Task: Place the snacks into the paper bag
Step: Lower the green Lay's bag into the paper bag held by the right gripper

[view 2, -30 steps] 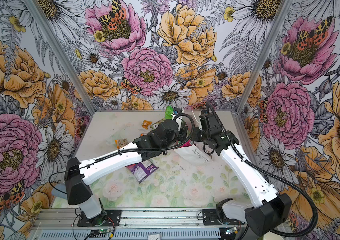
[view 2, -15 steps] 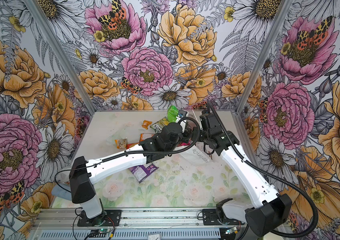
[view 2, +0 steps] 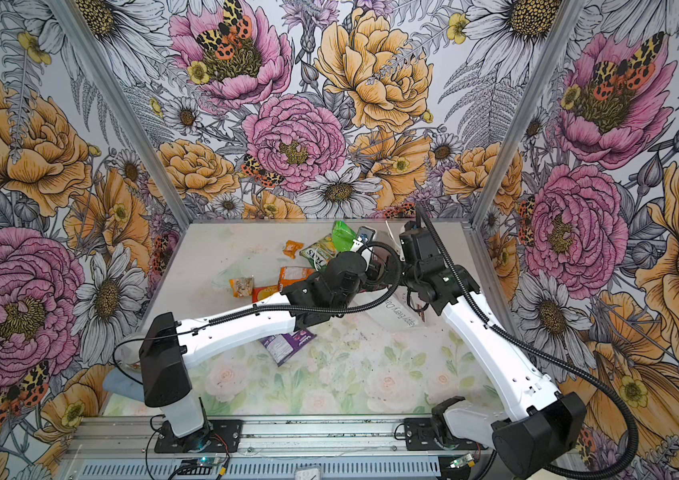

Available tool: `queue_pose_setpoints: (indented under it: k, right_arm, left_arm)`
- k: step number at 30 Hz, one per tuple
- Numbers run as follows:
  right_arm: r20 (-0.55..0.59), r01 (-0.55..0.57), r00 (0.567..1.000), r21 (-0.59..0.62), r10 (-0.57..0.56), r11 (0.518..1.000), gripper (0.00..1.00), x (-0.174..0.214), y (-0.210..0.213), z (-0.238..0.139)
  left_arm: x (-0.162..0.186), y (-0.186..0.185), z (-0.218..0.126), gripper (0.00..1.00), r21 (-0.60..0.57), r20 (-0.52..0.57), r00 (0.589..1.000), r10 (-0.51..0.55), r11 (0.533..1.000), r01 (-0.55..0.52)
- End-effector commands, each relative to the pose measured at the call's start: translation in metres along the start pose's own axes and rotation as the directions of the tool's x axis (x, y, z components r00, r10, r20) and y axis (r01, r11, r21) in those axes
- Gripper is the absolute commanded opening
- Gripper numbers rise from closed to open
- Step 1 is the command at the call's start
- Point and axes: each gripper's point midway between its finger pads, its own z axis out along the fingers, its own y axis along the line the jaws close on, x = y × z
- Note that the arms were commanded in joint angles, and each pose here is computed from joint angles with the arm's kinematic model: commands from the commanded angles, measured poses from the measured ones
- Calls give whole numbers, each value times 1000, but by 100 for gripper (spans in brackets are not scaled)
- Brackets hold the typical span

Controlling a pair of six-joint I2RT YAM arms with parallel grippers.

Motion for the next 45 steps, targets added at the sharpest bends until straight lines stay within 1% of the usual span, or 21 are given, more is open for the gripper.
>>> queue_pose_setpoints:
  k: [1,3,7,12,14,16,17,19,20,21,22,24,27,30,33,35,39,42,45]
  right_arm:
    - [105,-16,994,-59,22,998,0,-21,11,-14]
    - [106,-18,994,-56,24,998,0,-21,11,-14]
    - [112,-19,993,-50,25,999,0,-21,9,-15]
    - [114,-22,993,-44,27,999,0,-21,7,-14]
    - [115,-24,993,-45,29,999,0,-21,7,-13]
    - [112,-26,993,-47,31,999,0,-20,7,-12]
    - [112,-26,993,-47,31,999,0,-20,7,-12]
    - [115,-25,993,-47,30,999,0,-21,7,-13]
    - [116,-25,993,-47,30,999,0,-21,7,-13]
    - [117,-26,993,-47,31,999,0,-21,7,-13]
    - [115,-25,993,-49,30,999,0,-21,7,-13]
    - [115,-27,993,-48,33,998,0,-20,7,-13]
    - [115,-30,993,-51,35,998,0,-21,7,-14]
    - [116,-29,993,-51,34,998,0,-20,7,-14]
    - [117,-30,992,-49,35,998,0,-20,6,-14]
    - [114,-31,993,-51,37,998,0,-20,7,-13]
    - [108,-31,993,-53,36,998,0,-19,8,-11]
    - [110,-30,993,-54,35,998,0,-19,8,-11]
    - [109,-29,993,-56,35,998,0,-19,8,-11]
  left_arm:
    - [1,-39,-4,0,135,-30,998,-55,989,59]
    - [16,-47,8,0,162,-77,992,-97,981,108]
    - [17,-51,12,0,207,-122,972,-200,953,222]
    - [30,-54,14,3,257,-217,936,-276,909,328]
    - [32,-58,11,5,303,-264,914,-309,873,383]
    - [31,-60,8,11,338,-297,893,-338,838,429]
    - [32,-62,6,13,347,-312,887,-340,829,439]
    - [38,-62,4,15,341,-339,880,-332,828,444]
    - [25,-58,-5,17,347,-322,883,-341,825,445]
    - [21,-54,-8,21,341,-313,886,-341,831,440]
    - [20,-48,-10,25,322,-306,889,-340,842,433]
    - [16,-33,-12,31,271,-297,891,-344,864,424]
    - [7,-11,-15,45,212,-282,889,-361,880,425]
    - [-4,7,-23,57,177,-261,885,-386,882,437]
    - [-25,17,-39,76,181,-220,884,-412,873,452]
    - [-38,25,-48,86,185,-202,872,-445,857,480]
    - [-51,53,-51,95,131,-197,820,-537,815,565]
    - [-59,71,-43,98,81,-200,788,-582,792,606]
    - [-58,78,-28,99,45,-239,761,-603,776,629]
